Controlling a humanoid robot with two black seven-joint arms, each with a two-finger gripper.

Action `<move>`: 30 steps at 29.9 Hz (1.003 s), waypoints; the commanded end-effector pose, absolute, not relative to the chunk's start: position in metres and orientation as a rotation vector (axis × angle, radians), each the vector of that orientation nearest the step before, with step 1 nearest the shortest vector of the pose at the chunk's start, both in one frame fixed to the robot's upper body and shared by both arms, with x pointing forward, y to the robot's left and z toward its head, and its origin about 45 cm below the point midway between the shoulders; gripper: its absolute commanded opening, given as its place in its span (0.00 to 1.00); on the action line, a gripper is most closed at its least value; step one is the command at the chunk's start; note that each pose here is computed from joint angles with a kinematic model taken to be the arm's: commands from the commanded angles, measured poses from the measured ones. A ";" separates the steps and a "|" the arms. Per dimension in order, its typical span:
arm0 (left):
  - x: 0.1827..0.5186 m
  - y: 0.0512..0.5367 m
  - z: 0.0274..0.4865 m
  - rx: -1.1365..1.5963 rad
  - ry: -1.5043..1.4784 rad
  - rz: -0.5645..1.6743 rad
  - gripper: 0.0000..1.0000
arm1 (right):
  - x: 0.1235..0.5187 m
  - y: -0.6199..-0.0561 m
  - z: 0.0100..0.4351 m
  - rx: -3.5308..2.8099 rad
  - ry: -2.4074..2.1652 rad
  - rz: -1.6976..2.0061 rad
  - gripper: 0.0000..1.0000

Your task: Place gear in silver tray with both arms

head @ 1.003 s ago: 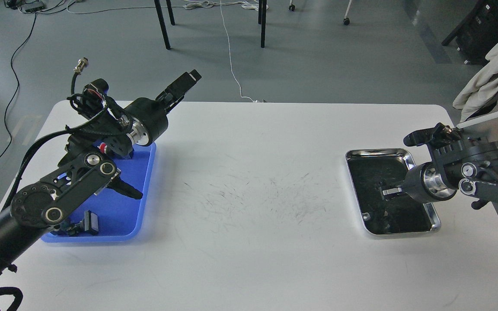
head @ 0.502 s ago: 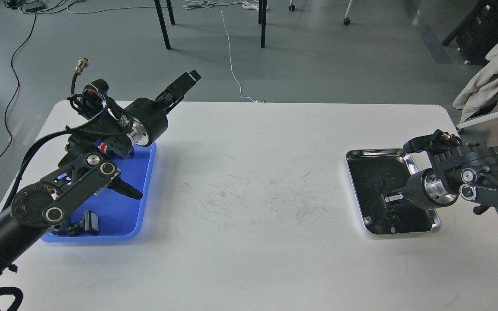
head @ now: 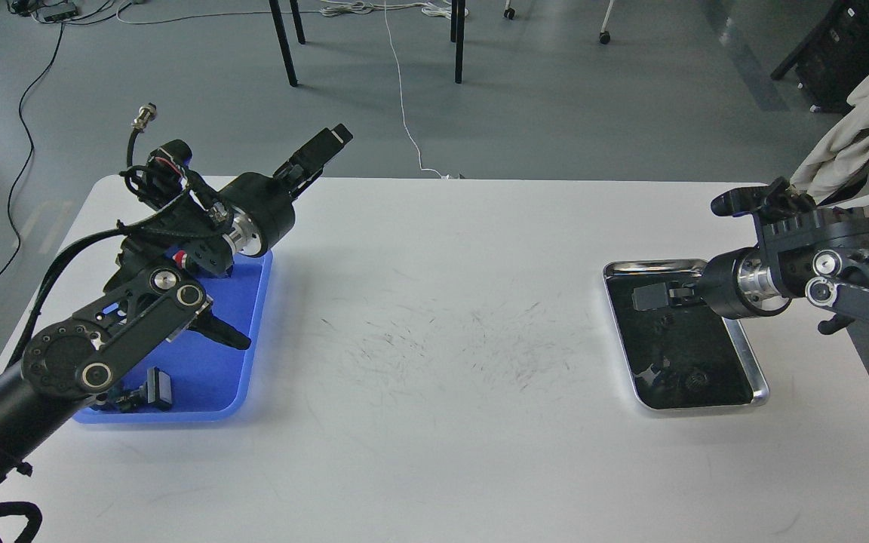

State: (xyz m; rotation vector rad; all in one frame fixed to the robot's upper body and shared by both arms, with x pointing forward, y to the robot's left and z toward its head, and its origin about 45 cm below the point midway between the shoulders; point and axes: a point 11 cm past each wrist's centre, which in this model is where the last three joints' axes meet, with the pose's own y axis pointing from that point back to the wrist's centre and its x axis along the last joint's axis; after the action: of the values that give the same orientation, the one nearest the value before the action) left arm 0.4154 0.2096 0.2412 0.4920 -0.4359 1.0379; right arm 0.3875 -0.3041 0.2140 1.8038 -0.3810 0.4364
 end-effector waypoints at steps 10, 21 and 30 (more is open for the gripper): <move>0.424 0.230 0.253 0.358 -0.270 1.205 0.98 | 0.430 -0.277 0.262 2.369 -1.280 -0.162 0.97; 0.440 0.287 0.237 -0.008 0.247 1.470 0.98 | 0.411 -0.354 0.246 2.691 -1.964 -1.304 0.98; 0.444 0.289 0.224 -0.201 0.420 1.455 0.98 | 0.401 -0.353 0.220 2.856 -1.935 -1.451 0.99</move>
State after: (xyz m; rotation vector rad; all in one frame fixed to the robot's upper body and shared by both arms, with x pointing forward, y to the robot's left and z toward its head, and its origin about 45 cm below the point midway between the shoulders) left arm 0.4429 0.2904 0.2217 -0.1529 0.3980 1.4597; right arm 0.3989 -0.3480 0.2201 2.8188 -1.9296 -1.4594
